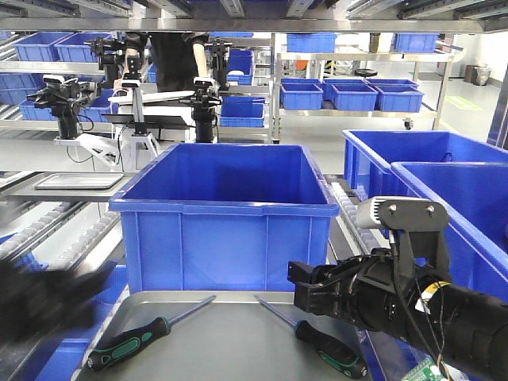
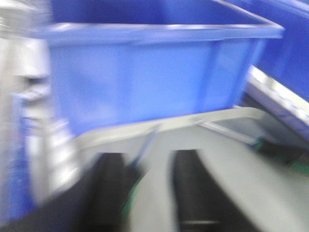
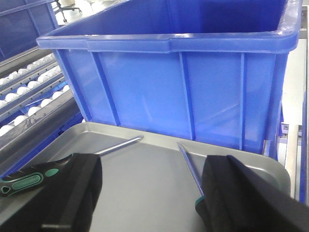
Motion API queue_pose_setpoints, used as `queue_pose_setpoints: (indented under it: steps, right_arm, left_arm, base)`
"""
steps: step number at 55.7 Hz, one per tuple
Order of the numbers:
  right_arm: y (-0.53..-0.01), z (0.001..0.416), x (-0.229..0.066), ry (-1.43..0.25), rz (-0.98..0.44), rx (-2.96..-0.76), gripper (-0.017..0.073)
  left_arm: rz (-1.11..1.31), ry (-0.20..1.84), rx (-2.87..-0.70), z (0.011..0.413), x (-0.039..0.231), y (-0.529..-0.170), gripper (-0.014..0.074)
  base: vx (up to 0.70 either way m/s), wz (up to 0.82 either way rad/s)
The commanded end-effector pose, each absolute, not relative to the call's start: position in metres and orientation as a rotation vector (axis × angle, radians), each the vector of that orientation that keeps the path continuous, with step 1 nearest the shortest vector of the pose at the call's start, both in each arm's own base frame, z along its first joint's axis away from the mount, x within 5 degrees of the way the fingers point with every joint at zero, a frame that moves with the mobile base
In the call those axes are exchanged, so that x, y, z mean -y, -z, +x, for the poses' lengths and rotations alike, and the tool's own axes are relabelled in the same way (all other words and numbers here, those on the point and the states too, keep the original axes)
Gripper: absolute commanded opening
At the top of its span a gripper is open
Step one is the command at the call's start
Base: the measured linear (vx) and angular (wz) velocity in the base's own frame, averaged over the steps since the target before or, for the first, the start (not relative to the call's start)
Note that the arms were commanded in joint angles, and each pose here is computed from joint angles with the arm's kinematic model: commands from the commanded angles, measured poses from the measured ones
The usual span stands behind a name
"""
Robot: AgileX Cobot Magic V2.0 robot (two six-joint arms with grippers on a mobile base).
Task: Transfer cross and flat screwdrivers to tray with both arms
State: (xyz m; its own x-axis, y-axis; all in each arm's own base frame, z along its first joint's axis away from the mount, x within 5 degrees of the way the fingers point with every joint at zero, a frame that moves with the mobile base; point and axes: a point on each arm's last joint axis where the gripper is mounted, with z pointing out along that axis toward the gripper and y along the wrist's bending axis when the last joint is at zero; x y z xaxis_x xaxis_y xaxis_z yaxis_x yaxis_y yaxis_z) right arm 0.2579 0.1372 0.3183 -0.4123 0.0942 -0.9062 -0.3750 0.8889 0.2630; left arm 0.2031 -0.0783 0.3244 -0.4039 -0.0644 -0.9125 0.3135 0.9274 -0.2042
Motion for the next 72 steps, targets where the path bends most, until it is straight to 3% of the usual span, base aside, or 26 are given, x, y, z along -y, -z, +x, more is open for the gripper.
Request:
queue_pose_setpoints:
  steps: [1,10,28,72]
  right_arm:
    - [-0.344,0.258,-0.134,-0.531,-0.176,-1.796,0.0523]
    - [-0.344,0.258,-0.134,-0.531,-0.175,-1.795,0.0523]
    - [-0.344,0.257,-0.134,-0.531,-0.176,-1.796,0.0523]
    - [-0.343,0.257,-0.134,-0.528,-0.183,-1.803,0.0523]
  left_arm:
    - [0.127,0.377,-1.764,0.170,0.058,-0.329,0.0171]
    - [0.096,0.249,-1.726,0.115,0.026,-0.280,-0.0003]
    - [-0.023,0.157,-1.590,0.061,0.005,-0.205,-0.0007]
    - [-0.017,0.162,-1.619,0.056,0.006,-0.201,-0.0006]
  base:
    - [0.00,0.00]
    - [0.00,0.00]
    - [0.00,0.00]
    - [0.00,0.00]
